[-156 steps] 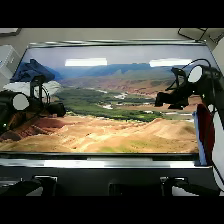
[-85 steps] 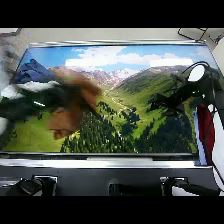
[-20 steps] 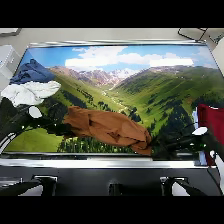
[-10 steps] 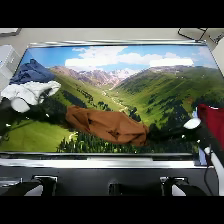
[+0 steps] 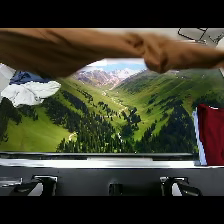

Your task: Fold the clothes and pants, and hang the long-sleeved shirts on hangers.

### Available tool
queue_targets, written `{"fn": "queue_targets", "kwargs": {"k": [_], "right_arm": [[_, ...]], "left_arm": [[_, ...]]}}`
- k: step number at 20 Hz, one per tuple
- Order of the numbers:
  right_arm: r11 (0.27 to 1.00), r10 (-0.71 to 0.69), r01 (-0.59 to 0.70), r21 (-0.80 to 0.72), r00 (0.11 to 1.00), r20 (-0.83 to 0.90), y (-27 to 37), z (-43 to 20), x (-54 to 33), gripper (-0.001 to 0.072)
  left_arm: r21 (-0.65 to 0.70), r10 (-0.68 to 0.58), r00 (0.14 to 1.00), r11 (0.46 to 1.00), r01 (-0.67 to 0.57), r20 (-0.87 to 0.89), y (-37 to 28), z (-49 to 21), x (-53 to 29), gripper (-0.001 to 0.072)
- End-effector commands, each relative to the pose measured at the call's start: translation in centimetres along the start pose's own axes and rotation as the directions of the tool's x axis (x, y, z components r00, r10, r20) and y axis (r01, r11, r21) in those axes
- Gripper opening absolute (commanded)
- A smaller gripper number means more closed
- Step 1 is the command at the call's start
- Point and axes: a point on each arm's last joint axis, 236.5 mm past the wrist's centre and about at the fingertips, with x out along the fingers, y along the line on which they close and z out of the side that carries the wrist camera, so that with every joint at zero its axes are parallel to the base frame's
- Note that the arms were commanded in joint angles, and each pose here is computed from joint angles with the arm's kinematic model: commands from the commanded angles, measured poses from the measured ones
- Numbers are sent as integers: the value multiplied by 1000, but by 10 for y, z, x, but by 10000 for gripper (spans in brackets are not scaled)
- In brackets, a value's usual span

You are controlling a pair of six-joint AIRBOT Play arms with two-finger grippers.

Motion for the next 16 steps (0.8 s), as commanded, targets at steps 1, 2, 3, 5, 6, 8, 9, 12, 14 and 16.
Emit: {"fn": "queue_targets", "kwargs": {"k": [1,2,3,5,6,8,9,12,14,16], "right_arm": [[981,-147,166,-103,974,170,-5,32,-80,35],[972,-201,215,-91,970,140,-16,24,-84,36],[961,-258,263,-81,963,74,-30,8,-84,36],[949,-315,307,-77,935,-164,-53,-47,-71,36],[947,-319,313,-70,897,-305,-63,-84,-59,36],[943,-308,328,-53,804,-509,-85,-152,-35,35],[941,-297,336,-43,757,-582,-96,-188,-20,35],[943,-229,333,24,699,-677,-117,-275,22,35],[936,-211,347,66,700,-682,-128,-311,45,35],[926,-222,371,66,677,-702,-141,-330,59,35]], "left_arm": [[40,34,975,998,-44,221,-13,58,-80,21],[56,69,973,995,-84,221,-7,57,-86,21],[71,115,975,989,-130,191,4,50,-87,21],[85,187,981,978,-190,43,25,11,-73,21],[81,196,980,978,-193,-34,32,-13,-61,21],[43,167,971,986,-162,-170,38,-69,-30,21],[15,135,964,991,-135,-227,38,-100,-13,21],[-85,-5,927,996,-30,-375,26,-204,33,21],[-131,-44,883,991,-20,-468,22,-277,53,21],[-148,-51,846,988,-33,-531,24,-338,66,20]]}}
